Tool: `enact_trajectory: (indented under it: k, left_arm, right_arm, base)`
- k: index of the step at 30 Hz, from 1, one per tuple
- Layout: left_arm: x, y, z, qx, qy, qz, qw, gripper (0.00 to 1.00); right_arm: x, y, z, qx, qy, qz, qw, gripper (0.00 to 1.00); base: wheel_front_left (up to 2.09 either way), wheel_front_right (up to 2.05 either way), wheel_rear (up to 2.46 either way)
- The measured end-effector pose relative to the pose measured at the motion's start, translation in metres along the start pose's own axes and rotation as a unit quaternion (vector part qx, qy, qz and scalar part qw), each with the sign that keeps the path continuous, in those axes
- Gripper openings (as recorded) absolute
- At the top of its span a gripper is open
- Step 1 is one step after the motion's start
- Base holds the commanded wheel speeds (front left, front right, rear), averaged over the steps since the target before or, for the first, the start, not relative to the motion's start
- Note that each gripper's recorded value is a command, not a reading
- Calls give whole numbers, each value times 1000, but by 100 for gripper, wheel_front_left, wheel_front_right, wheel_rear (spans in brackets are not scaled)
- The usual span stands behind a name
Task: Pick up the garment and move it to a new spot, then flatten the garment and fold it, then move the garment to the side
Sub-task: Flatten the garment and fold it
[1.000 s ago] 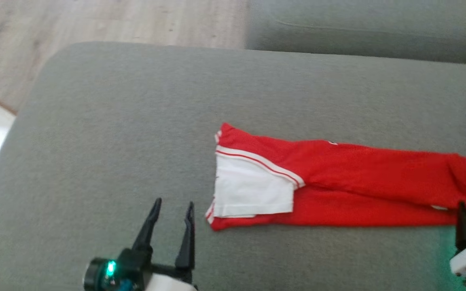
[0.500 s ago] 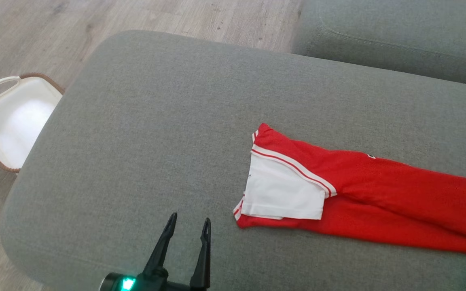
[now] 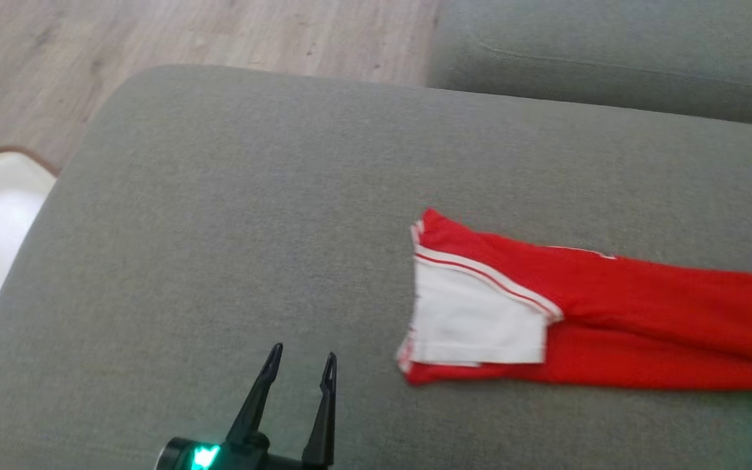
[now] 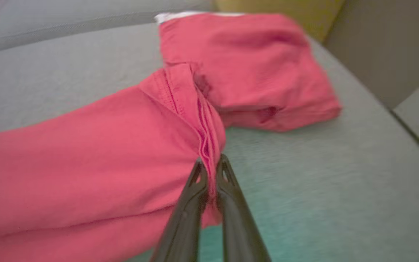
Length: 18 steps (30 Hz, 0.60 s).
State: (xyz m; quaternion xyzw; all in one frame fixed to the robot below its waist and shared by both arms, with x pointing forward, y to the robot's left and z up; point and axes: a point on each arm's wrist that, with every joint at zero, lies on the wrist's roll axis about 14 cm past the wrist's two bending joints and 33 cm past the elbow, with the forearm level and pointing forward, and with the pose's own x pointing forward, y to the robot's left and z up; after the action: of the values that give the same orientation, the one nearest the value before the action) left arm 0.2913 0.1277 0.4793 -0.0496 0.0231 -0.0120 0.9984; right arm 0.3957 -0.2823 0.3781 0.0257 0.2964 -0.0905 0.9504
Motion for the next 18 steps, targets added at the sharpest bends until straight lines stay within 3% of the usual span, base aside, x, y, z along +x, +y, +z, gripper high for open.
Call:
enact_trajectory:
  k: [4, 8, 11, 14, 18]
  left_arm:
    - [1, -7, -3, 1, 3, -14, 1000, 100]
    - [3, -12, 2, 17, -9, -32, 999, 100]
    - [-1, -10, 1, 17, -9, -29, 999, 100]
    - [-7, -13, -2, 17, -6, -37, 999, 100]
    - [-11, -6, -3, 22, -7, -30, 999, 100]
  right_arm:
    - [-10, -38, 32, -9, -52, -35, 998, 0]
    - [-22, -26, 67, 4, -114, -10, 993, 0]
    - [-35, 13, 91, 24, -159, 45, 986, 0]
    - [-54, 74, 107, 50, -185, 127, 973, 0]
    - [-82, 153, 103, 81, -175, 239, 952, 0]
  base:
    - [0, 0, 0]
    - [0, 0, 0]
    - [0, 0, 0]
    - [0, 0, 0]
    - [0, 0, 0]
